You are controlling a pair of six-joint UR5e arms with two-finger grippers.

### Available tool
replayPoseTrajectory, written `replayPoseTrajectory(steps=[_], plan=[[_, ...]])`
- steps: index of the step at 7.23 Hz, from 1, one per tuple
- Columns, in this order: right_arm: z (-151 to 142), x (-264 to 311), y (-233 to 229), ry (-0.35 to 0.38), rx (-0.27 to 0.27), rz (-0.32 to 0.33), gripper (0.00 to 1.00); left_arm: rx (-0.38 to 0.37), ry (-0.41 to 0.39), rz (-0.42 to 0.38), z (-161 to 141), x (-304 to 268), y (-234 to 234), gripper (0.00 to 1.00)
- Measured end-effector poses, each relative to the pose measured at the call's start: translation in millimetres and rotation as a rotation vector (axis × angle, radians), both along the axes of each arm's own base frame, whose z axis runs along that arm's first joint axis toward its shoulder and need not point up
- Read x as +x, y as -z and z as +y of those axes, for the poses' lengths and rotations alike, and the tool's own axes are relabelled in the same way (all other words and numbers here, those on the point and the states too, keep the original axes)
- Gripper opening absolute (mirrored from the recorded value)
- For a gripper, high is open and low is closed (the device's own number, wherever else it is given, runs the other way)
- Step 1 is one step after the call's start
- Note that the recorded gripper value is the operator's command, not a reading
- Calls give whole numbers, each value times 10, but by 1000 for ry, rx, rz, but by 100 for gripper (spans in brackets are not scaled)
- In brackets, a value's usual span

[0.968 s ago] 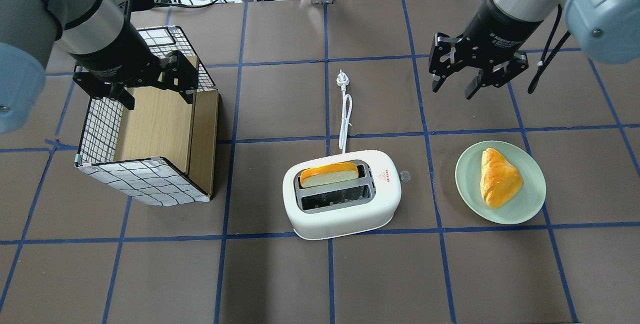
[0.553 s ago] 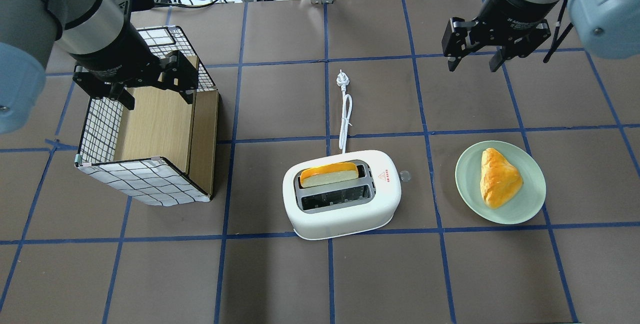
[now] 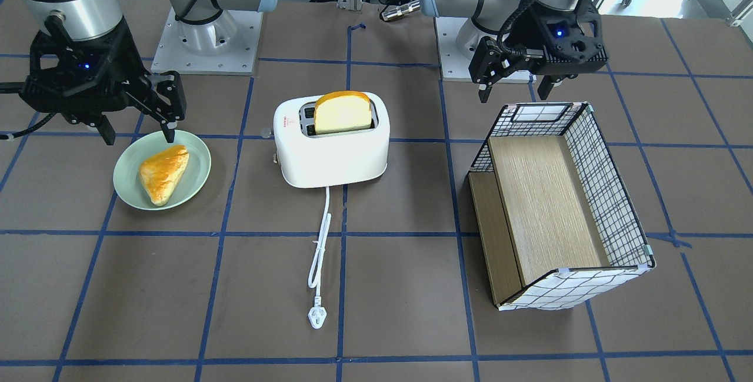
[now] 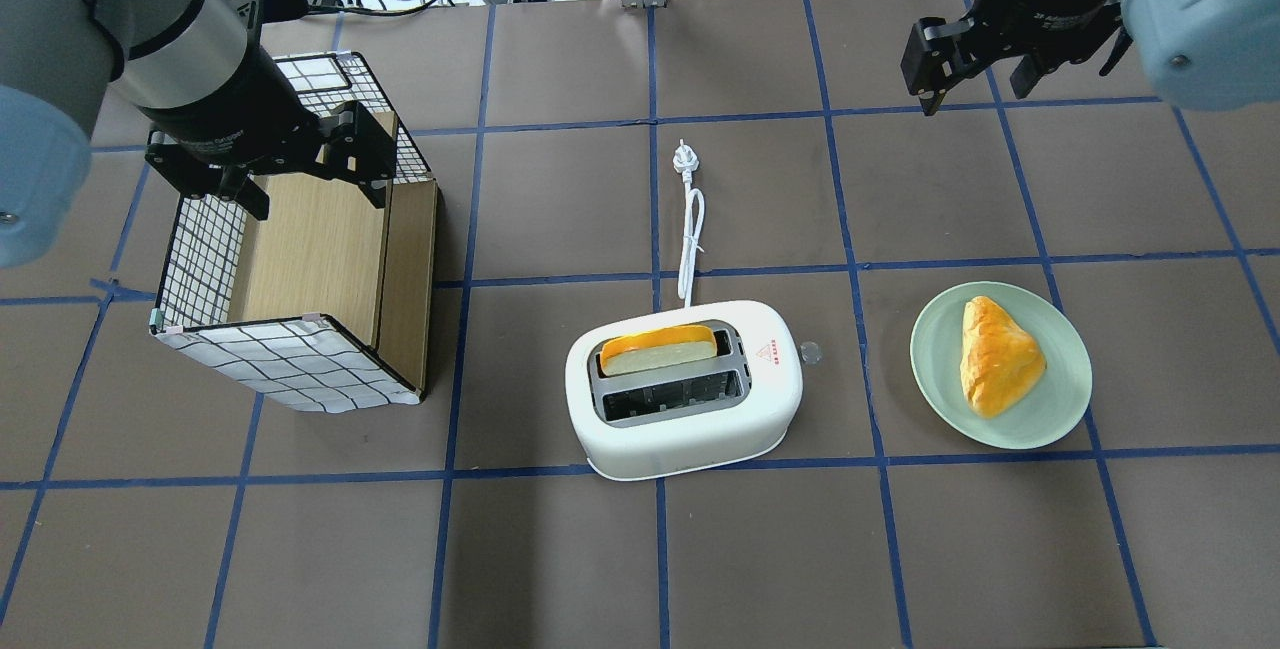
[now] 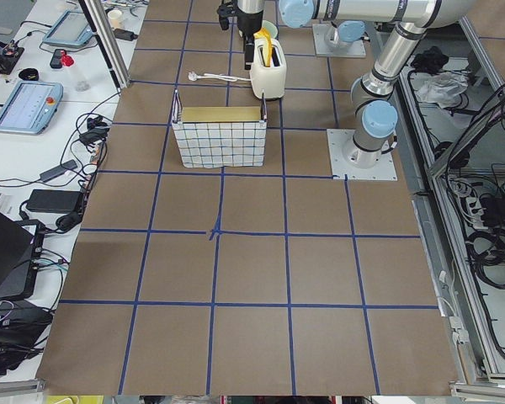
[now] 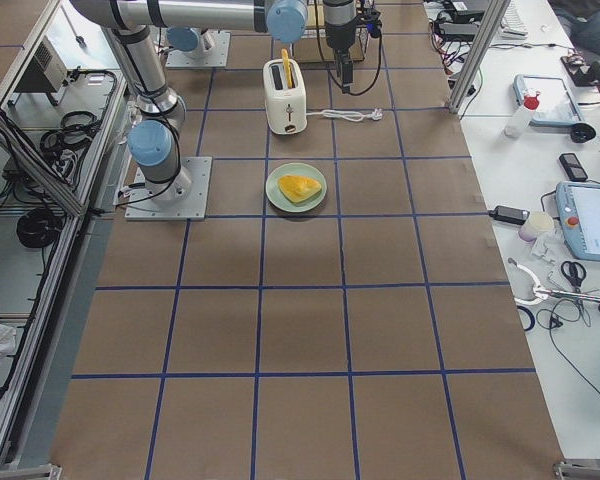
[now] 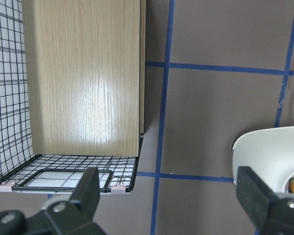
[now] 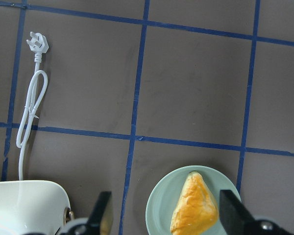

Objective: Press toaster with right arm

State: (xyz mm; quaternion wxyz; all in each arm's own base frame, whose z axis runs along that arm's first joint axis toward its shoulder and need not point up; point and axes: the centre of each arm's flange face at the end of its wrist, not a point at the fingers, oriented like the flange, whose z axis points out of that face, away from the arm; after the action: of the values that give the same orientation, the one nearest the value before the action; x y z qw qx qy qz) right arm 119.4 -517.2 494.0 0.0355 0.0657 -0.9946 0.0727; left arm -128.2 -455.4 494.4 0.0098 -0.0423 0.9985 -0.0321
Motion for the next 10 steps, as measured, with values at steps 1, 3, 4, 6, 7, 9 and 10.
replayPoseTrajectory(steps=[1, 3, 4, 6, 7, 9, 10], plan=[[30, 84, -11, 5, 4, -5, 100, 0, 0, 0, 0, 0, 0, 100], [69, 153, -139, 42, 33, -24, 100, 0, 0, 0, 0, 0, 0, 100], [71, 165, -234, 51, 57, -45, 100, 0, 0, 0, 0, 0, 0, 100], [85, 169, -268, 70, 105, -88, 100, 0, 0, 0, -1, 0, 1, 100], [92, 166, -242, 75, 123, -94, 100, 0, 0, 0, -2, 0, 2, 100], [112, 165, -193, 78, 149, -93, 100, 0, 0, 0, -1, 0, 1, 100], [115, 162, -190, 79, 150, -89, 100, 0, 0, 0, 0, 0, 0, 100]])
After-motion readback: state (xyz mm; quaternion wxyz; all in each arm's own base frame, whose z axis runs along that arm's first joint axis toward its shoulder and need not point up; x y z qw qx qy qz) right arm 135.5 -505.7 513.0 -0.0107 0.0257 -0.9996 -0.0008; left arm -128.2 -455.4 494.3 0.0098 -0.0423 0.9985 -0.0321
